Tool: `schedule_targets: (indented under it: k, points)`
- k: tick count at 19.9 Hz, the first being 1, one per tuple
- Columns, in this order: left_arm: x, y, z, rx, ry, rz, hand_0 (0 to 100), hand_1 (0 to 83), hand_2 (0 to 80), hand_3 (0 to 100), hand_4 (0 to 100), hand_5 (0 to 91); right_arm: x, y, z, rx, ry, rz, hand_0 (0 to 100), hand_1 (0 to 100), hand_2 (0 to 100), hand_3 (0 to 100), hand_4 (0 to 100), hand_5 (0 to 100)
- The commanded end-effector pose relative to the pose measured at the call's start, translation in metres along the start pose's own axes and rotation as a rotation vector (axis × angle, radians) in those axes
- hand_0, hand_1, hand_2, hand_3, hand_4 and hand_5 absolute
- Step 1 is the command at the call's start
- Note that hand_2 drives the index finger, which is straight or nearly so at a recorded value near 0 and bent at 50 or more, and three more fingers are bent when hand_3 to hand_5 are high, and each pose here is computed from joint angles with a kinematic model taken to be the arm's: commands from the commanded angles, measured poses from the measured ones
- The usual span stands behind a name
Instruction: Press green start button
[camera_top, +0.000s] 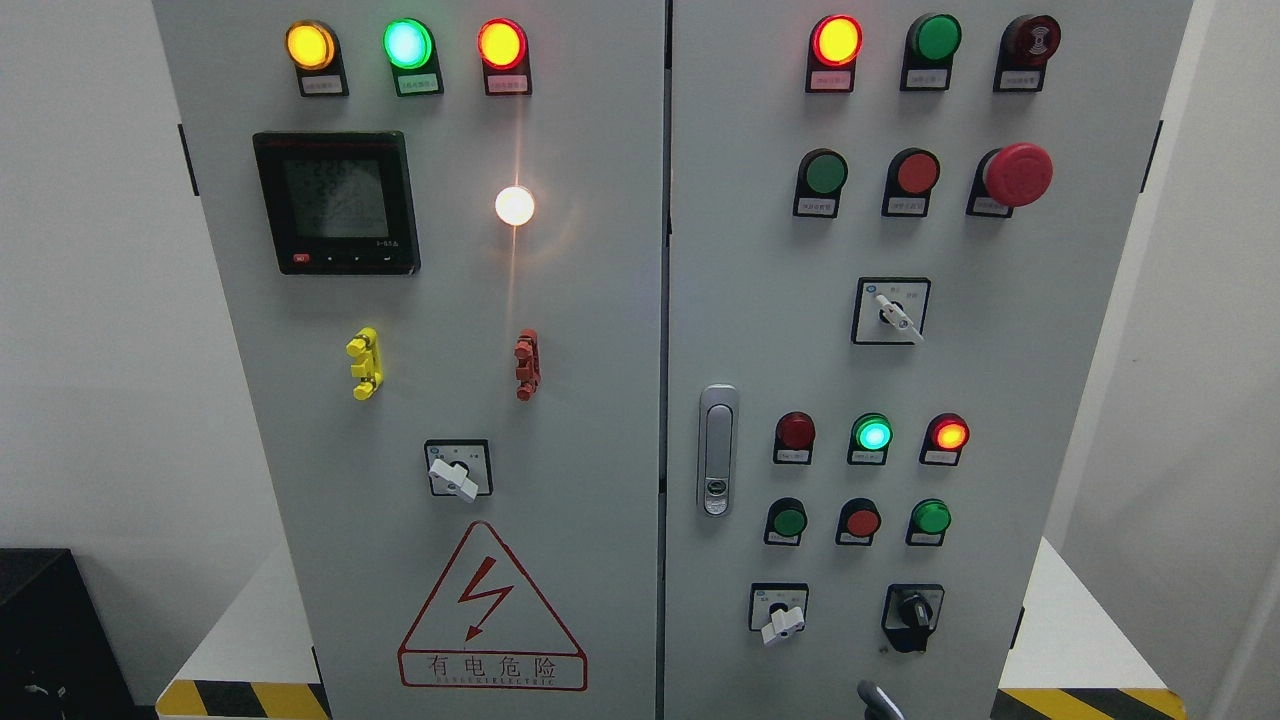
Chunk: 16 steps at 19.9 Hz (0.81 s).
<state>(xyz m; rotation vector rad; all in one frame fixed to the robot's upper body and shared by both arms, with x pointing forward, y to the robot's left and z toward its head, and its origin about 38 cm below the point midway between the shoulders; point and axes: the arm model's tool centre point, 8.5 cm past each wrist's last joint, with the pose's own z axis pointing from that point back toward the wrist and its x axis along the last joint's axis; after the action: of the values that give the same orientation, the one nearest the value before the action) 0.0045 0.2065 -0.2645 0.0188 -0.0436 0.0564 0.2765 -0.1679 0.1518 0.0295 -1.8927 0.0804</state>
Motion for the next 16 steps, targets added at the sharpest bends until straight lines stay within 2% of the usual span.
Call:
schedule_targets:
  k: [1, 10, 12, 13, 14, 16]
  points:
    - [0.024, -0.002, -0.001, -0.005, -0.050, 0.000, 12, 55.6, 0.0, 0, 0, 0.0, 0.000, 0.000, 0.000, 0.000, 0.001, 0.001, 0, 6, 0, 0, 0, 0]
    - [0.024, -0.002, -0.001, -0.005, -0.050, 0.000, 12, 55.6, 0.0, 0, 0, 0.0, 0.002, 0.001, -0.001, 0.004, -0.010, 0.006, 0, 6, 0, 0, 0, 0]
    - [0.024, -0.002, -0.001, -0.005, -0.050, 0.000, 12, 55.6, 0.0, 0, 0, 0.0, 0.005, 0.001, -0.002, 0.004, -0.025, 0.016, 0, 10, 0, 1, 0, 0]
    - [0.024, -0.002, -0.001, -0.005, -0.050, 0.000, 12, 55.6, 0.0, 0, 0, 0.0, 0.006, 0.002, -0.003, 0.007, -0.029, 0.023, 0, 16, 0, 6, 0, 0]
    - [0.024, -0.002, -0.001, -0.005, -0.050, 0.000, 12, 55.6, 0.0, 0, 0, 0.0, 0.008, 0.002, -0.004, 0.009, -0.039, 0.046, 0, 17, 0, 7, 0, 0]
    - [0.024, -0.002, -0.001, -0.005, -0.050, 0.000, 12, 55.6, 0.0, 0, 0, 0.0, 0.011, 0.001, -0.009, 0.005, -0.058, 0.113, 0, 26, 0, 15, 9, 0]
